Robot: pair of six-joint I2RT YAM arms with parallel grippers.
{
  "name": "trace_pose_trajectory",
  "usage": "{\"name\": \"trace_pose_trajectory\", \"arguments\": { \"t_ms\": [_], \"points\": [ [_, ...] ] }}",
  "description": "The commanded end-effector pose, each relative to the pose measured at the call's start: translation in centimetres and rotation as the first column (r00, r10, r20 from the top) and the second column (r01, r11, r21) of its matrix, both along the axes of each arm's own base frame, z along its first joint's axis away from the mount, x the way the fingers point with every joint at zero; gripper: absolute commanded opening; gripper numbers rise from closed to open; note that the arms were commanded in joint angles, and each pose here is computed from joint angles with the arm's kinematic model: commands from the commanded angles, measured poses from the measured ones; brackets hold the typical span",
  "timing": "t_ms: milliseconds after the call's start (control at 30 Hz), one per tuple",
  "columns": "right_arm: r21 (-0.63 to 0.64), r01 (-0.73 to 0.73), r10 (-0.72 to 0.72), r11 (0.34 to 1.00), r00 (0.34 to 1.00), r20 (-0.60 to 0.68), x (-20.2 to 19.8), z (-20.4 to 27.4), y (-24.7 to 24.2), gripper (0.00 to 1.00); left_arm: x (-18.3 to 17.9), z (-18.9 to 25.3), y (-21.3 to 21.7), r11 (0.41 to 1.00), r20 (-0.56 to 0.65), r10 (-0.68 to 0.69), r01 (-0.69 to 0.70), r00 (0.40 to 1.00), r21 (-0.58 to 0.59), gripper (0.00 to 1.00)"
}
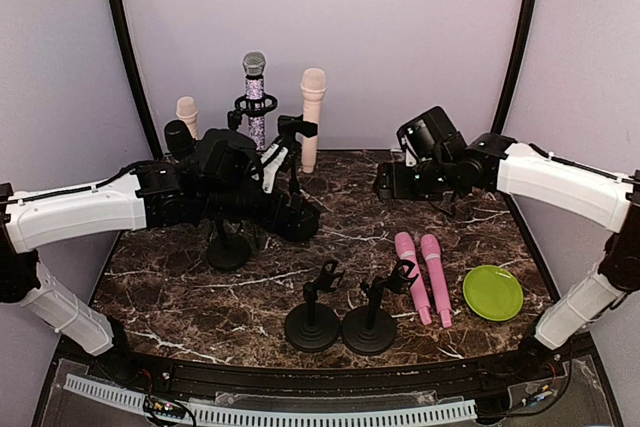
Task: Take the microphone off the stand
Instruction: Place the microphone at the center of the board, then pick up the microphone stand with the microphone from the center of the board.
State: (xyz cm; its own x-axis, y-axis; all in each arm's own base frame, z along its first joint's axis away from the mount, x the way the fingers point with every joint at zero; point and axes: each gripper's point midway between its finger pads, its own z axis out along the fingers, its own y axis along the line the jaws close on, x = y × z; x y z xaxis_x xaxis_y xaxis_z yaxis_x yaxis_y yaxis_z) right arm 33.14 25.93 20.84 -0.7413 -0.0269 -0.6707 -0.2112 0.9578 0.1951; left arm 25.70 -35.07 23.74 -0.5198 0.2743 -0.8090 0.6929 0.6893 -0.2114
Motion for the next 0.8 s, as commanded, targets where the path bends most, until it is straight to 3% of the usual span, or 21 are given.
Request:
{"name": "trace_pose_trajectory", "arguments": {
  "t_ms": [0,133,333,767],
  "points": [
    [0.275,-0.178,0.131,0.945,0.975,0.181,-0.4,9.0,3.9,0.91,0.4,1.8,-1.7,0.996,0.045,-0.08,0.082,0.996,-0.033,0.87],
    [0.356,-0.302,0.19,0.884,0.929,0.318,-0.6,14.8,6.9,0.94,-0.4,-0.2,-1.6,0.994,0.007,-0.101,0.102,0.995,-0.051,0.87],
    [0.326,-0.37,0.201,0.87,0.869,0.452,0.9,19.6,10.9,0.93,-2.5,-2.3,-0.3,0.99,-0.066,-0.107,0.1,0.992,-0.098,0.86],
    [0.216,-0.351,0.194,0.911,0.827,0.528,6.2,19.9,16.7,0.87,-4.1,-3.8,3.0,0.995,-0.094,-0.046,0.037,0.995,-0.097,0.86]
  ]
}}
